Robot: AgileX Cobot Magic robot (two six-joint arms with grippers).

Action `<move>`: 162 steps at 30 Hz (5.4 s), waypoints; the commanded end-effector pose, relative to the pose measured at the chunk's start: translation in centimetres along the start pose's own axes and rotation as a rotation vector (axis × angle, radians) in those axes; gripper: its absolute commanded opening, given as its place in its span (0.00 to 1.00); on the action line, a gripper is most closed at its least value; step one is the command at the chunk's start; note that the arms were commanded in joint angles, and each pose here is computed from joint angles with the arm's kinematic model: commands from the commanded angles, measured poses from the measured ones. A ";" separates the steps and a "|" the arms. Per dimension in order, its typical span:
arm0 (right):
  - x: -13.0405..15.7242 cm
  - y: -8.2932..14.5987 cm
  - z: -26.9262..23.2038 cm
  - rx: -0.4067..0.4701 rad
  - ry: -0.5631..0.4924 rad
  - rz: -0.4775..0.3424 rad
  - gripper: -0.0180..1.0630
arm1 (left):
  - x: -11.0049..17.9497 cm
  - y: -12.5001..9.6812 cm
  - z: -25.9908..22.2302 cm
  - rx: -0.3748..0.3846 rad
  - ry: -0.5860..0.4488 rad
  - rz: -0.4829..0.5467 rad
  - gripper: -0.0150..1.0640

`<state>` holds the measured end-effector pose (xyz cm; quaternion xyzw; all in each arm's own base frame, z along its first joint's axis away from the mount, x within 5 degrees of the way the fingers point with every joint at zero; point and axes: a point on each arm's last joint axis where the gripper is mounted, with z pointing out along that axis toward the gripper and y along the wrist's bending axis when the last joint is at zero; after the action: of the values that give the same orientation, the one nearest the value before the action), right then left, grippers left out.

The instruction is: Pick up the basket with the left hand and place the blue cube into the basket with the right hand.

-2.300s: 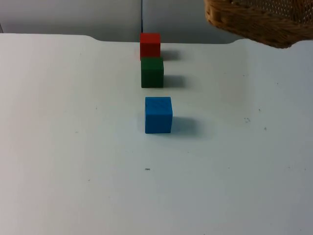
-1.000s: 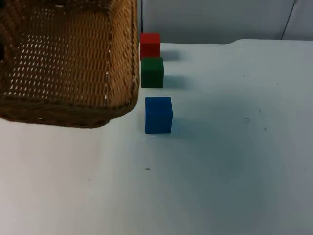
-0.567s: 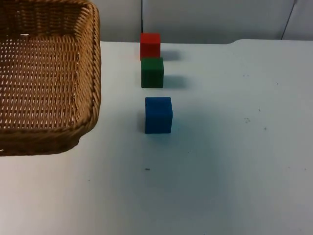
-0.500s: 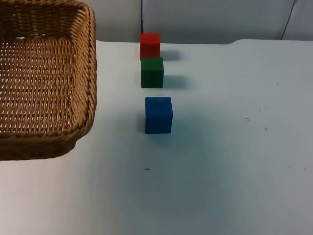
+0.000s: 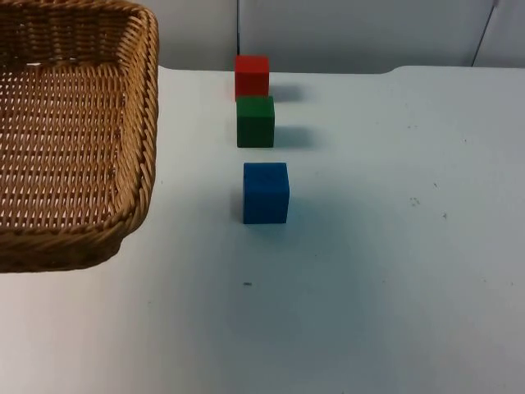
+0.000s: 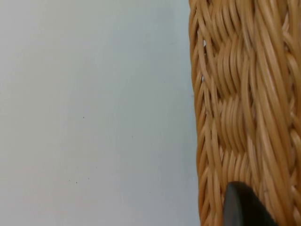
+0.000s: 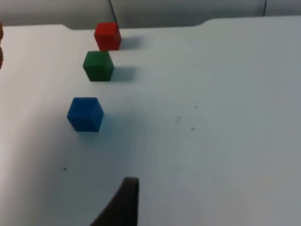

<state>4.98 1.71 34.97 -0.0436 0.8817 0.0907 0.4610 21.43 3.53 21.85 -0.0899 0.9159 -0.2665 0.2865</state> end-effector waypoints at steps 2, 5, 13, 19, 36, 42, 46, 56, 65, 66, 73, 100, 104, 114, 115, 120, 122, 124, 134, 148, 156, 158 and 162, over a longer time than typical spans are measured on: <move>-2.5 0.1 1.4 -0.027 0.047 0.001 0.98 | -0.1 -0.4 -0.3 0.029 -0.022 -0.015 0.01; -4.8 0.6 3.3 -0.107 0.097 0.002 0.97 | -0.1 -0.4 -0.3 0.028 -0.020 -0.014 0.01; -8.9 1.1 10.9 -0.267 0.248 0.039 0.95 | -0.1 -0.4 -0.3 0.030 -0.019 -0.014 0.01; -10.2 4.3 15.8 -0.346 0.283 -0.036 0.95 | -0.1 -0.4 -0.3 0.029 -0.019 -0.013 0.01; -8.8 17.4 28.3 -0.286 0.413 -0.218 0.95 | -0.1 -0.4 -0.3 0.030 -0.016 -0.012 0.01; -7.7 18.1 31.8 -0.246 0.434 -0.167 0.95 | -0.1 -0.4 -0.3 0.031 -0.017 -0.013 0.01; -6.4 18.2 33.6 -0.222 0.464 -0.154 0.95 | -0.1 -0.4 -0.3 0.032 -0.019 -0.015 0.01; -2.1 18.2 38.5 -0.156 0.538 -0.103 0.95 | -0.1 -0.4 -0.3 0.029 -0.021 -0.015 0.01; 0.5 18.1 42.0 -0.090 0.585 -0.085 0.94 | -0.1 -0.4 -0.3 0.028 -0.020 -0.013 0.01; 0.6 18.2 42.4 -0.081 0.583 -0.079 0.94 | -0.1 -0.4 -0.3 0.028 -0.020 -0.013 0.01; 0.4 18.4 43.8 -0.055 0.559 -0.091 0.93 | -0.1 -0.4 -0.3 0.028 -0.020 -0.013 0.01; 1.3 17.7 45.4 0.006 0.526 -0.045 0.05 | -0.1 -0.4 -0.3 0.032 -0.024 -0.018 0.01; 0.6 17.7 44.9 0.008 0.515 -0.058 0.01 | -0.1 -0.4 -0.3 0.032 -0.024 -0.018 0.01; -5.8 18.0 39.8 -0.048 0.365 -0.164 0.01 | -0.2 -0.4 -0.3 0.030 -0.029 -0.021 0.01; -6.8 18.0 39.0 -0.059 0.340 -0.171 0.01 | -0.2 -0.4 -0.3 0.030 -0.029 -0.021 0.01; -10.0 18.2 35.5 -0.103 0.249 -0.189 0.01 | -0.3 -0.3 -0.2 0.013 -0.037 -0.016 0.01; -10.7 18.4 34.5 -0.114 0.226 -0.190 0.01 | -0.3 -0.2 -0.2 0.008 -0.041 -0.016 0.01; -11.8 18.7 32.8 -0.144 0.192 -0.203 0.01 | -0.4 0.0 -0.2 -0.009 -0.049 -0.018 0.01; -11.8 23.5 28.4 -0.341 0.104 -0.317 0.01 | -0.5 1.9 2.4 0.021 -0.002 -0.085 0.01; -6.9 30.5 29.3 -0.545 0.088 -0.383 0.01 | -0.7 2.3 3.7 0.058 -0.002 -0.087 0.01; -6.0 32.5 32.5 -0.520 0.170 -0.403 0.01 | -0.2 1.0 4.9 0.039 0.043 -0.008 0.01; -5.7 32.9 33.2 -0.512 0.185 -0.408 0.01 | -0.2 1.1 4.9 0.038 0.042 -0.008 0.01; -4.3 33.0 34.6 -0.498 0.221 -0.411 0.01 | -0.2 1.1 4.9 0.038 0.042 -0.015 0.01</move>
<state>30.08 40.61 23.46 -0.3362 0.8510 0.2054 0.3473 24.37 2.64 17.78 -0.0788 0.9210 -0.2744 0.2652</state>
